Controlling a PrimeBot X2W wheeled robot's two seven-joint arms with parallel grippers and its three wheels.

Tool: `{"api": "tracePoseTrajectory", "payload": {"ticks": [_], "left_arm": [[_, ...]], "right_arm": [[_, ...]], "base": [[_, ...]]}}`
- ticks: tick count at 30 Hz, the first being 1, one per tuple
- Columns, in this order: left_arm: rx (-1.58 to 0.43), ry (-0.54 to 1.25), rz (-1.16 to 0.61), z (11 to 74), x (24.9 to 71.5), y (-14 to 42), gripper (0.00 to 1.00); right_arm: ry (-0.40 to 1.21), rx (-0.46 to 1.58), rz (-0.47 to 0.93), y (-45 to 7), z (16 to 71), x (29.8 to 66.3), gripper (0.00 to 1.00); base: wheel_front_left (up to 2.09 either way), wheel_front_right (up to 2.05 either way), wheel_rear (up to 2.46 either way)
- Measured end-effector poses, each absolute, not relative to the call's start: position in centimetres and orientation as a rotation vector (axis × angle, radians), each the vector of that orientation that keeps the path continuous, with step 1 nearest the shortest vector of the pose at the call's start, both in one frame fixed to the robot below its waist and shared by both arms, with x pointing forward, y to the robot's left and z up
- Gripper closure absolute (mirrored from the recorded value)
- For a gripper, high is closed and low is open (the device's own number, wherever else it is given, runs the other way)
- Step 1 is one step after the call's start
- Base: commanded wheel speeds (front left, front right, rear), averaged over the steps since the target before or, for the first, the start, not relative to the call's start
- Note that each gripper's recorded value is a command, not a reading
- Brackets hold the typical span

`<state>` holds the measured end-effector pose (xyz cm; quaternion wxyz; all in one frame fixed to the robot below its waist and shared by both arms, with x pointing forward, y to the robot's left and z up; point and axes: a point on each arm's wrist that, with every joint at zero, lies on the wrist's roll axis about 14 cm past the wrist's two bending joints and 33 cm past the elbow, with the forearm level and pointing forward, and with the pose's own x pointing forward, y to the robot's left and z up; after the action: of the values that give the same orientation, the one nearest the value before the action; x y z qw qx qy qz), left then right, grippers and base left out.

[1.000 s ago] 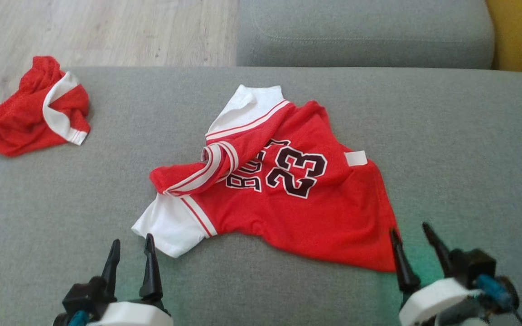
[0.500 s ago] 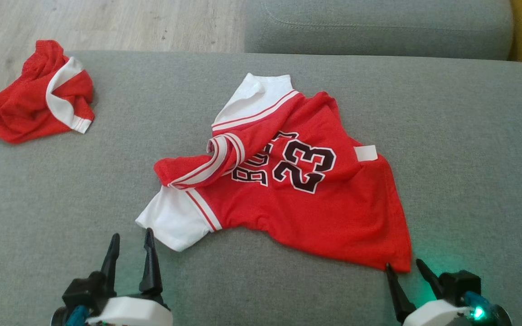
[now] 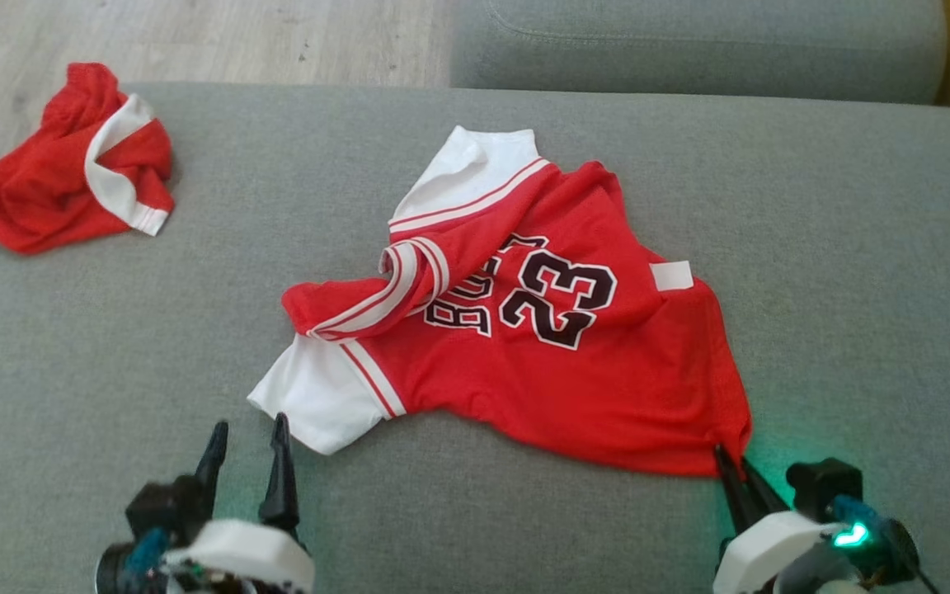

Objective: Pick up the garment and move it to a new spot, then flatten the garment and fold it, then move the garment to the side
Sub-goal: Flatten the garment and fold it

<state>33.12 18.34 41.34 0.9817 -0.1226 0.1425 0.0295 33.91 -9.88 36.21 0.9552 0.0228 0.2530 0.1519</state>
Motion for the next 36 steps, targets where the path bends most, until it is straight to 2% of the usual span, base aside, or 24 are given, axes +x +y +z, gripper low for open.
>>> {"api": "tracePoseTrajectory", "payload": {"ticks": [7, 13, 20, 21, 22, 23, 24, 31, 36], "left_arm": [[-0.237, 0.391, 0.052, 39.9, 35.9, 18.4, 0.0], [-0.21, 0.586, 0.064, 36.3, 35.8, 18.7, 0.0], [-0.219, 0.598, 0.019, 36.3, 37.0, 18.0, 0.0], [-0.22, 0.599, 0.011, 36.2, 36.9, 17.8, 0.4], [-0.221, 0.595, 0.007, 36.3, 36.9, 17.8, 0.55], [-0.221, 0.588, 0.004, 36.3, 37.0, 17.8, 0.85], [-0.227, 0.579, -0.002, 36.5, 37.0, 17.6, 1.0], [-0.246, 0.454, -0.028, 39.0, 38.1, 17.0, 1.0], [-0.319, 0.272, -0.081, 44.2, 39.7, 15.7, 1.0]], "right_arm": [[0.485, 0.04, 0.286, -10.5, 36.8, 35.3, 1.0], [0.462, 0.04, 0.282, -10.6, 37.3, 36.4, 1.0], [0.466, 0.048, 0.276, -10.8, 37.1, 36.2, 1.0], [0.463, 0.05, 0.274, -10.8, 37.1, 36.2, 1.0], [0.459, 0.051, 0.273, -10.8, 37.2, 36.3, 1.0], [0.454, 0.051, 0.272, -10.9, 37.3, 36.3, 1.0], [0.447, 0.051, 0.272, -10.9, 37.4, 36.4, 1.0], [0.351, 0.067, 0.24, -11.7, 39.9, 37.6, 1.0], [0.207, 0.088, 0.205, -12.7, 44.0, 39.2, 1.0]], "base": [[0.0, 0.0, 0.0], [0.0, 0.0, 0.0], [0.0, 0.0, 0.0], [0.0, 0.0, 0.0], [0.0, 0.0, 0.0], [0.0, 0.0, 0.0], [0.0, 0.0, 0.0], [0.0, 0.0, 0.0], [0.0, 0.0, 0.0]]}}
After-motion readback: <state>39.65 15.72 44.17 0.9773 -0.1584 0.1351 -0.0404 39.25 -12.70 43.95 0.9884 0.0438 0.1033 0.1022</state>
